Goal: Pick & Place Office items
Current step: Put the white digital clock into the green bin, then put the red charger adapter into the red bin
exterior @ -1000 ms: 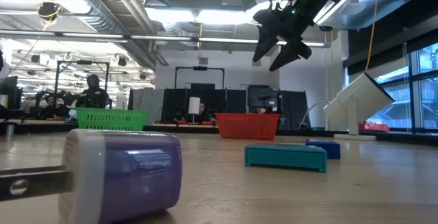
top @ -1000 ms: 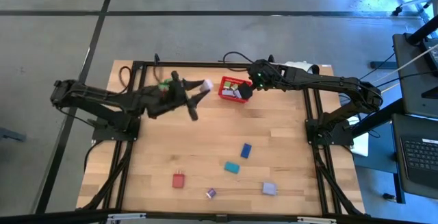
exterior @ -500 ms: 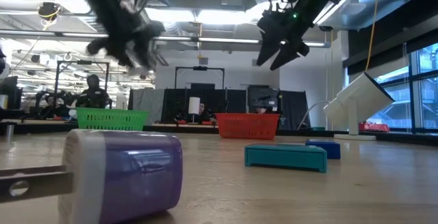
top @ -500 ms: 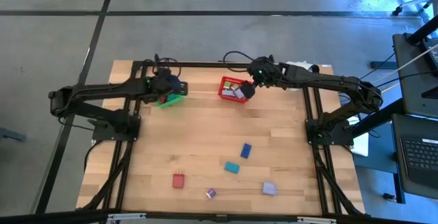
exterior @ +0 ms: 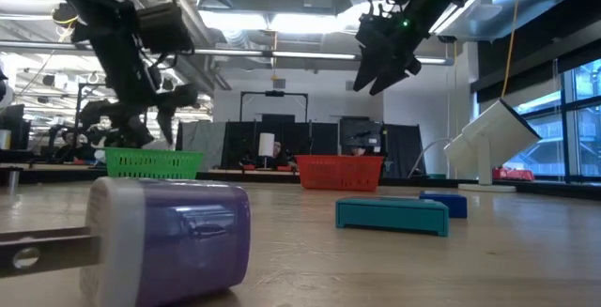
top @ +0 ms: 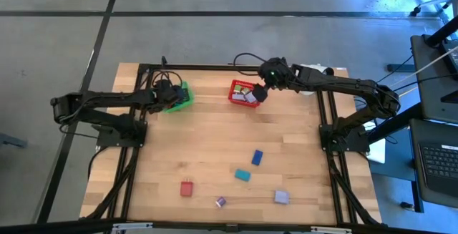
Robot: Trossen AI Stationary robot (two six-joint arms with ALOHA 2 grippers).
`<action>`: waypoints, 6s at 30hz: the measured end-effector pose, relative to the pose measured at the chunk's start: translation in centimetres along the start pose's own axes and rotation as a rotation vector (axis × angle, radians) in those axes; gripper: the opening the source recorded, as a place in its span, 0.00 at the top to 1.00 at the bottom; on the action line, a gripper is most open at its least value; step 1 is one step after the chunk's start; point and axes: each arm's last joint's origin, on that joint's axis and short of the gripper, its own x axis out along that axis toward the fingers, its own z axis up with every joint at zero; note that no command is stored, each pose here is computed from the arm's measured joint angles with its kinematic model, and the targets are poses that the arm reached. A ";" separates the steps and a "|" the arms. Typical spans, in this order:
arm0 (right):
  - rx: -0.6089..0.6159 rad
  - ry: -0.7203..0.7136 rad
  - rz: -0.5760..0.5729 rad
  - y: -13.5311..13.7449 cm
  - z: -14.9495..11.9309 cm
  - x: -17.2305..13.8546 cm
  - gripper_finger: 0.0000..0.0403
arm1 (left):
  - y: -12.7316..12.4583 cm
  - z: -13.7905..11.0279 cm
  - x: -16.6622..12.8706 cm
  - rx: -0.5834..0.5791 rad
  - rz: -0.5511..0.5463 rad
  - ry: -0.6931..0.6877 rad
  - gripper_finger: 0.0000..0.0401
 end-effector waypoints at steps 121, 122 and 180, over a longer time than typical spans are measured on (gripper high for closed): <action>-0.078 -0.083 0.142 0.3 0.9 -0.3 0.17 | -11.7 -13.9 -8.5 0.216 -0.419 0.762 0.49; -0.076 -0.084 0.143 0.3 0.9 -0.3 0.17 | -12.2 -12.5 -7.9 0.218 -0.448 0.713 0.49; 0.890 -0.480 1.332 -1.2 8.8 -6.6 0.17 | -19.2 9.4 -12.8 0.830 -1.421 -1.370 0.47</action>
